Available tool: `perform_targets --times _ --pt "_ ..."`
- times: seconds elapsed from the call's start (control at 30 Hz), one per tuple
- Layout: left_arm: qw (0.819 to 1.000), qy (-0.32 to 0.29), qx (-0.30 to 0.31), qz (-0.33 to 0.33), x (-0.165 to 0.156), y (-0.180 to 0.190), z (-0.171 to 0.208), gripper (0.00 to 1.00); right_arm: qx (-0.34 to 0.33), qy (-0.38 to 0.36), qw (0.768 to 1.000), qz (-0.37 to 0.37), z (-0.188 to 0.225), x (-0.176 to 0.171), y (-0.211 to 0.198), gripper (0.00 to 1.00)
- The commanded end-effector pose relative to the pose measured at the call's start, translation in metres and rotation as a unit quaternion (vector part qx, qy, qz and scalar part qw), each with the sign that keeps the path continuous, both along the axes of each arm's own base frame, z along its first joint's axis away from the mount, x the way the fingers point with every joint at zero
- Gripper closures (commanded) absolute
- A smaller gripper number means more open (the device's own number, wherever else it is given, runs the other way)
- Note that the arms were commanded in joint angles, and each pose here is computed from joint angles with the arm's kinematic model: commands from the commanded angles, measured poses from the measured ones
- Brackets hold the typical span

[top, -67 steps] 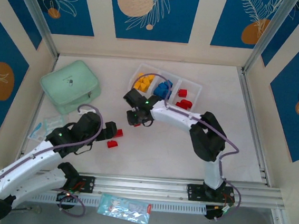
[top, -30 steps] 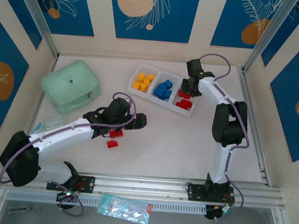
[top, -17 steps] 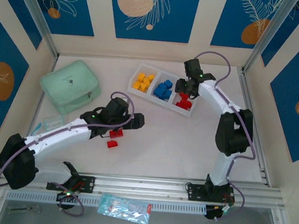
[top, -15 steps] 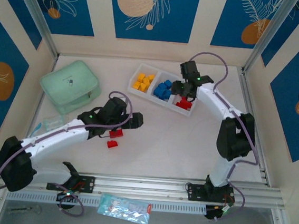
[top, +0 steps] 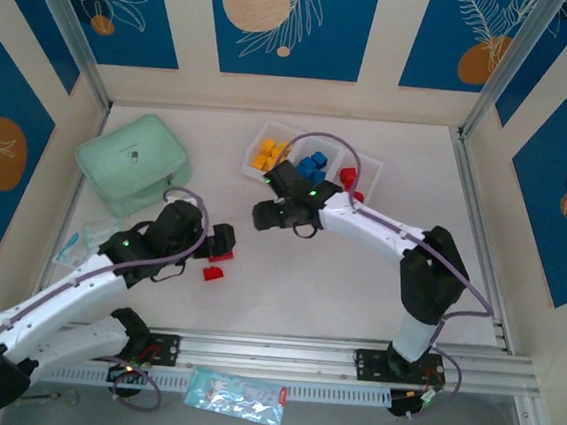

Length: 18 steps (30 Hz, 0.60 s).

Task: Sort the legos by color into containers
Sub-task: Pick up the lego from the center of the table.

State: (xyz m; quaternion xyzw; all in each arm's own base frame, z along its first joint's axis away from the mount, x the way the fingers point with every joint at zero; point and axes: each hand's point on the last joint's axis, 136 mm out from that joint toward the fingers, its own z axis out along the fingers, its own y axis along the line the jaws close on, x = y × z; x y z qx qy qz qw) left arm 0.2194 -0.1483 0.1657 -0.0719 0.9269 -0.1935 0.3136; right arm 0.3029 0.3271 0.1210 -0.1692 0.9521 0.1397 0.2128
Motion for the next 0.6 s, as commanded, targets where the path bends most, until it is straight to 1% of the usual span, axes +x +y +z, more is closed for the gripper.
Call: perform_targets --times 0.0,0.13,0.3,0.4,0.57 --pt "0.999 0.017 0.027 0.032 -0.013 0.026 -0.009 0.01 0.019 0.021 1.0 0.008 -0.01 -0.009 0.035 0.23" --pt "0.998 0.019 0.034 0.055 -0.023 0.042 -0.007 0.01 0.024 0.033 0.998 0.04 -0.023 -0.022 0.072 0.2" --pt "0.996 0.018 0.034 0.078 -0.032 0.056 -0.006 0.01 0.024 0.057 0.997 0.053 -0.041 -0.032 0.1 0.17" --pt "0.996 0.019 0.031 0.087 -0.037 0.061 -0.007 0.01 0.008 0.061 0.996 0.062 -0.053 -0.036 0.109 0.14" --pt "0.994 0.021 0.028 0.103 -0.042 0.068 -0.011 0.01 -0.008 0.073 0.996 0.052 -0.066 -0.044 0.114 0.08"
